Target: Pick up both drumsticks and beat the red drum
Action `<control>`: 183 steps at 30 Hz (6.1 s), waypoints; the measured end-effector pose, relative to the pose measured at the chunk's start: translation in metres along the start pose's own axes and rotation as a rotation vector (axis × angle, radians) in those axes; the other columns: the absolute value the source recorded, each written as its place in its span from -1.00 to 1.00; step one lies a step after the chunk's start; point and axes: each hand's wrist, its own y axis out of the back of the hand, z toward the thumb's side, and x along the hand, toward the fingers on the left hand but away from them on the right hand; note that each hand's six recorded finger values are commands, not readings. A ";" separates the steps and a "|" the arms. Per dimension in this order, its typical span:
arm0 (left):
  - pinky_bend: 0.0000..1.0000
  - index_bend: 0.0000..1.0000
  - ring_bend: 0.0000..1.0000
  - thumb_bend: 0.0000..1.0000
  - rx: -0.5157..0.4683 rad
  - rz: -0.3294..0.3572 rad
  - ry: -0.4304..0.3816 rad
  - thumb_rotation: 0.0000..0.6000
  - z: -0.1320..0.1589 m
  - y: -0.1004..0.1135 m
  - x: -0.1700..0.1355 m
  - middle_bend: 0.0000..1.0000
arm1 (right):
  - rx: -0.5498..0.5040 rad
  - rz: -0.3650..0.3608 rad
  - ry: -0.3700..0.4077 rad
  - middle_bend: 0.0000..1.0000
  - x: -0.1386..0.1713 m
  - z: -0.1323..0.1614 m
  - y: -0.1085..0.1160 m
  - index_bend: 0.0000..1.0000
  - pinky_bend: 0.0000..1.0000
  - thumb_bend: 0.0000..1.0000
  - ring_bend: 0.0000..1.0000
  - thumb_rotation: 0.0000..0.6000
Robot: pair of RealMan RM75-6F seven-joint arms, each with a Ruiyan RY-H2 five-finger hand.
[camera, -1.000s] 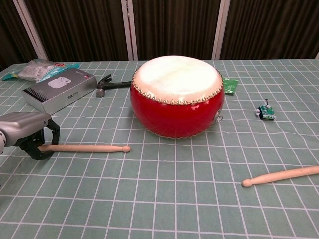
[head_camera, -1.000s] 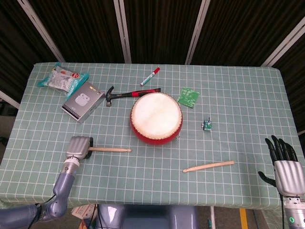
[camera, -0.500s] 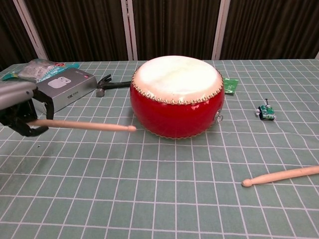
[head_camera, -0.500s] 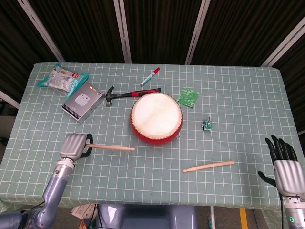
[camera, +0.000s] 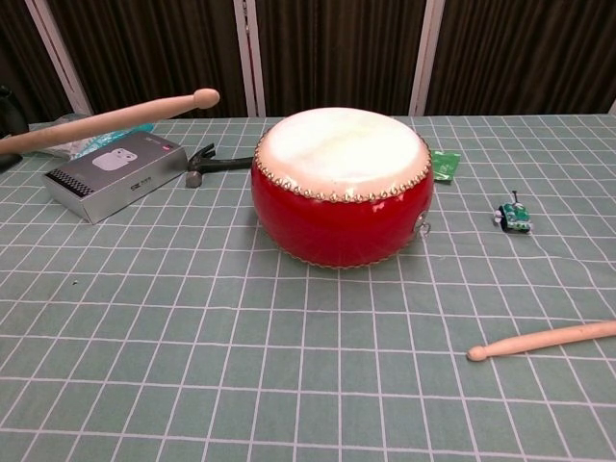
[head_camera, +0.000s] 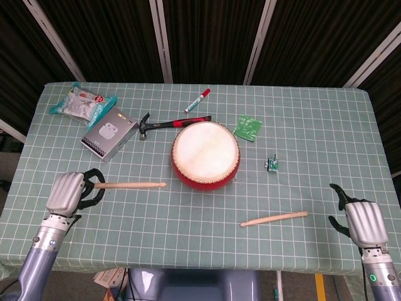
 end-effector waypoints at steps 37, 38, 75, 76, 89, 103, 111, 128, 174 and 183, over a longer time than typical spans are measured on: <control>1.00 0.50 1.00 0.23 -0.022 0.022 -0.008 1.00 0.000 0.010 0.003 1.00 | 0.304 0.226 0.240 1.00 -0.041 0.083 -0.102 -0.02 0.97 -0.28 1.00 1.00; 1.00 0.50 1.00 0.23 -0.023 0.023 -0.008 1.00 0.000 0.010 0.004 1.00 | 0.309 0.227 0.240 1.00 -0.042 0.084 -0.103 -0.02 0.97 -0.28 1.00 1.00; 1.00 0.50 1.00 0.22 -0.018 0.018 -0.007 1.00 0.000 0.012 0.002 1.00 | 0.327 0.329 0.186 1.00 -0.045 0.078 -0.131 0.76 0.97 -0.12 1.00 1.00; 1.00 0.50 1.00 0.22 -0.018 0.018 -0.008 1.00 0.001 0.012 0.002 1.00 | 0.320 0.326 0.186 1.00 -0.045 0.079 -0.130 0.79 0.97 -0.10 1.00 1.00; 1.00 0.50 1.00 0.22 -0.021 0.029 -0.017 1.00 0.004 0.015 0.001 1.00 | 0.097 0.248 0.127 1.00 -0.052 0.080 -0.060 0.93 0.97 0.04 1.00 1.00; 1.00 0.50 1.00 0.23 -0.013 0.053 -0.020 1.00 0.006 0.022 0.007 1.00 | -0.193 0.161 -0.153 1.00 -0.064 0.005 0.022 1.00 1.00 0.30 1.00 1.00; 1.00 0.51 1.00 0.23 -0.027 0.102 -0.013 1.00 0.002 0.036 0.020 1.00 | -0.288 0.104 -0.284 1.00 -0.078 -0.018 0.047 1.00 1.00 0.31 1.00 1.00; 1.00 0.53 1.00 0.24 -0.127 0.157 -0.002 1.00 0.008 0.063 0.082 1.00 | -0.287 0.122 -0.251 1.00 -0.121 0.017 0.059 1.00 1.00 0.31 1.00 1.00; 1.00 0.53 1.00 0.24 -0.105 0.029 -0.070 1.00 0.077 0.027 0.156 1.00 | -0.258 0.230 -0.104 1.00 -0.161 0.115 0.025 1.00 1.00 0.31 1.00 1.00; 1.00 0.52 1.00 0.24 -0.119 0.043 -0.086 1.00 0.076 0.038 0.155 1.00 | -0.334 0.185 -0.105 1.00 -0.173 0.125 0.039 1.00 1.00 0.31 1.00 1.00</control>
